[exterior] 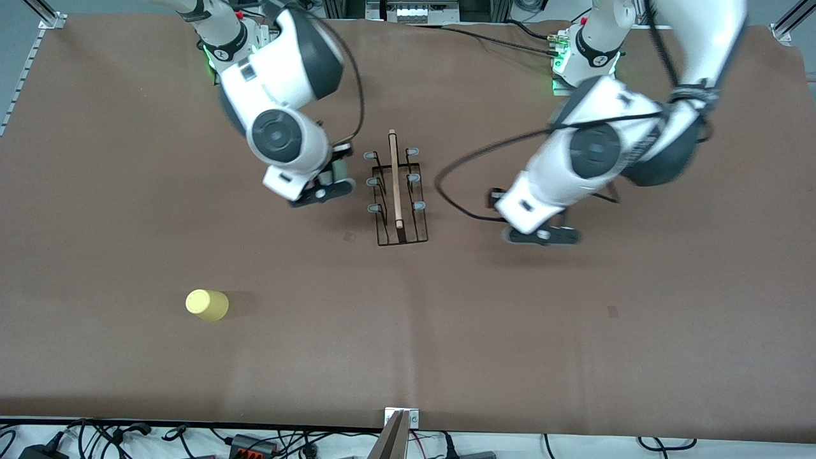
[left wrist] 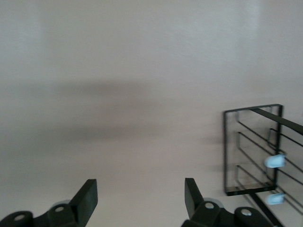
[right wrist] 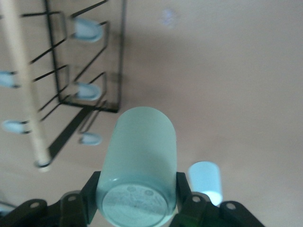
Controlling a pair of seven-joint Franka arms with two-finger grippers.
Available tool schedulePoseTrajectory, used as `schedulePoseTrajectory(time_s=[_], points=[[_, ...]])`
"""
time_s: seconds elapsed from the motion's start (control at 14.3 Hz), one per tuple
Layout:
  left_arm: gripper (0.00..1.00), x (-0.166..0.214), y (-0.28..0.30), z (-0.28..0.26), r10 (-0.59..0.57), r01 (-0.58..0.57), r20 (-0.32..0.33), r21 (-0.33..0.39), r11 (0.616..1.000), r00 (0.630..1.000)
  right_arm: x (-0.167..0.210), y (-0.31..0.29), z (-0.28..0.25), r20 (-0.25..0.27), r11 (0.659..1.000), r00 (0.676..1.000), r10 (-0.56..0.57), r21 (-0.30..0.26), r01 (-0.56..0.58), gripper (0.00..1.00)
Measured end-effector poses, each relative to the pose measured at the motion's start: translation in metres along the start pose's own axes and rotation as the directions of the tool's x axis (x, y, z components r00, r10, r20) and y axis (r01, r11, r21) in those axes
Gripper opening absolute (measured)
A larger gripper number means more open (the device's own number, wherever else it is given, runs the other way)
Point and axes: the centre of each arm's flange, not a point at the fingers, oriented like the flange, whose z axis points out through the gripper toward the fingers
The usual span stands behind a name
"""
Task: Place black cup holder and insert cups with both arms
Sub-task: 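Release the rack and withdraw the left gripper while the right gripper carries the teal cup, then lower the teal cup onto a rack peg with the right gripper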
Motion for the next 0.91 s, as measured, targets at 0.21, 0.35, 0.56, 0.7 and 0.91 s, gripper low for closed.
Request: schedulePoseTrajectory(time_s=[0.21, 0.35, 0.56, 0.7, 0.91], points=[[0.85, 0.006, -0.060, -0.024, 0.057, -0.057, 0.016, 0.017, 0.998, 0.998, -0.008, -0.022, 0.006, 0.015, 1.000, 1.000, -0.020, 0.011, 0.019, 0.67], [0.86, 0.003, -0.096, -0.041, 0.058, -0.059, 0.029, 0.031, 0.998, 0.998, -0.013, -0.042, 0.016, 0.019, 1.000, 1.000, -0.016, -0.003, 0.016, 0.67], [0.89, -0.004, -0.141, -0.068, 0.041, -0.043, 0.024, 0.070, 0.997, 0.999, -0.010, -0.059, 0.034, 0.018, 1.000, 1.000, -0.017, -0.014, 0.018, 0.67], [0.94, -0.012, -0.168, -0.090, 0.012, -0.012, 0.001, 0.096, 0.995, 1.000, -0.004, -0.059, 0.041, 0.022, 1.000, 1.000, -0.012, -0.016, 0.013, 0.67], [0.98, -0.037, -0.192, -0.133, -0.042, 0.049, -0.062, 0.114, 0.992, 0.997, 0.000, -0.064, 0.051, 0.022, 1.000, 1.000, -0.016, -0.019, 0.017, 0.67]])
